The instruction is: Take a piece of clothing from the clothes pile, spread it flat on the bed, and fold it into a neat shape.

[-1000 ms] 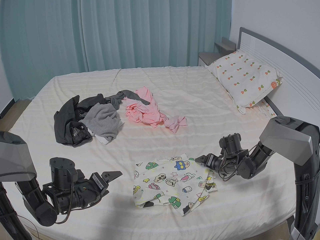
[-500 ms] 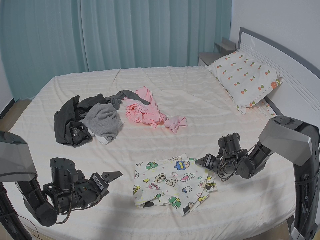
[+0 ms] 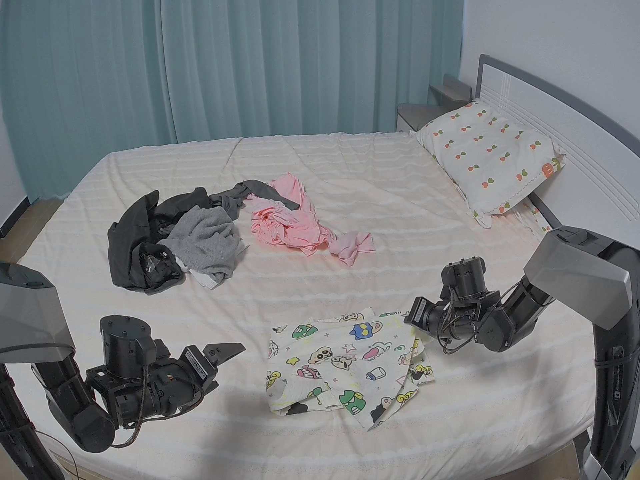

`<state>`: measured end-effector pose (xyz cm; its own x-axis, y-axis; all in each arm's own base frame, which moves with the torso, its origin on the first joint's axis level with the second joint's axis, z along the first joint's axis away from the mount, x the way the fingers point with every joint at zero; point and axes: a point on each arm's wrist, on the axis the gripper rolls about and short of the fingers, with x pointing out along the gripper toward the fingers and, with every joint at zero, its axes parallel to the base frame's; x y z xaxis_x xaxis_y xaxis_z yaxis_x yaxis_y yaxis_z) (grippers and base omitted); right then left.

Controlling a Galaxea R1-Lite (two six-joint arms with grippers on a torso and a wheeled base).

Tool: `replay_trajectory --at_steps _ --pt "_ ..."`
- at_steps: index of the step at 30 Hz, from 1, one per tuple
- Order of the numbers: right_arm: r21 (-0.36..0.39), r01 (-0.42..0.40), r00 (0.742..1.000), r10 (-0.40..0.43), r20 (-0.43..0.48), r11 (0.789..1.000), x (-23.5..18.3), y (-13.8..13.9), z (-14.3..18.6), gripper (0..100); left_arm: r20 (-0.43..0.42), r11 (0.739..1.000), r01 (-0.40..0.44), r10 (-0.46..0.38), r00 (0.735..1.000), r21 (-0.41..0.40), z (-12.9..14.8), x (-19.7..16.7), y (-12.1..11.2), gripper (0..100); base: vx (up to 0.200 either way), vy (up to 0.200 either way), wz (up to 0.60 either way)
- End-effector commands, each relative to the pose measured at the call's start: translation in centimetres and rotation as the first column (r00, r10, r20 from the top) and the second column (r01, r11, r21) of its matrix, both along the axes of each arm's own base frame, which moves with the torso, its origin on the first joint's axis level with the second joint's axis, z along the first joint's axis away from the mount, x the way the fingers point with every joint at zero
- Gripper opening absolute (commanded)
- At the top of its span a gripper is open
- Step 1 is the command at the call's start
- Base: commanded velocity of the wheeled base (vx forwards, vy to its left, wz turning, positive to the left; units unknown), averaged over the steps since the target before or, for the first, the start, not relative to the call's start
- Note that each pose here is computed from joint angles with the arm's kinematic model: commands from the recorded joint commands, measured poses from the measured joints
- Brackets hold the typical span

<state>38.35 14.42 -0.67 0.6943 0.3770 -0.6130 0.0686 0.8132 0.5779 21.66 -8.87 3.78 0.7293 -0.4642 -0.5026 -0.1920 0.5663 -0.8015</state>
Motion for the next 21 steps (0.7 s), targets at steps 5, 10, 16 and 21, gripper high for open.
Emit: replay_trajectory --at_steps 5,10,16,21 --pt "0.03 -0.014 0.998 0.012 0.062 0.999 1.5 0.2 1.5 0 -0.004 1.0 -0.002 0.002 1.0 0.001 -0.1 0.0 0.0 100 0.0 0.0 0.0" --pt "0.018 -0.057 0.996 0.056 0.066 0.998 1.9 0.1 0.9 0 -0.008 1.0 -0.002 0.002 1.0 0.002 -0.2 0.1 0.0 100 0.0 0.0 0.0" --pt "0.006 -0.062 0.997 0.062 0.048 0.998 1.9 -0.3 -0.1 100 -0.01 1.0 -0.001 0.001 1.0 0.005 -0.5 0.2 0.0 100 0.0 0.0 0.0" --pt "-0.009 -0.036 0.999 0.036 0.041 0.999 1.3 -0.7 0.4 100 -0.005 1.0 -0.005 0.005 1.0 0.005 -0.5 0.2 0.0 100 0.0 0.0 0.0"
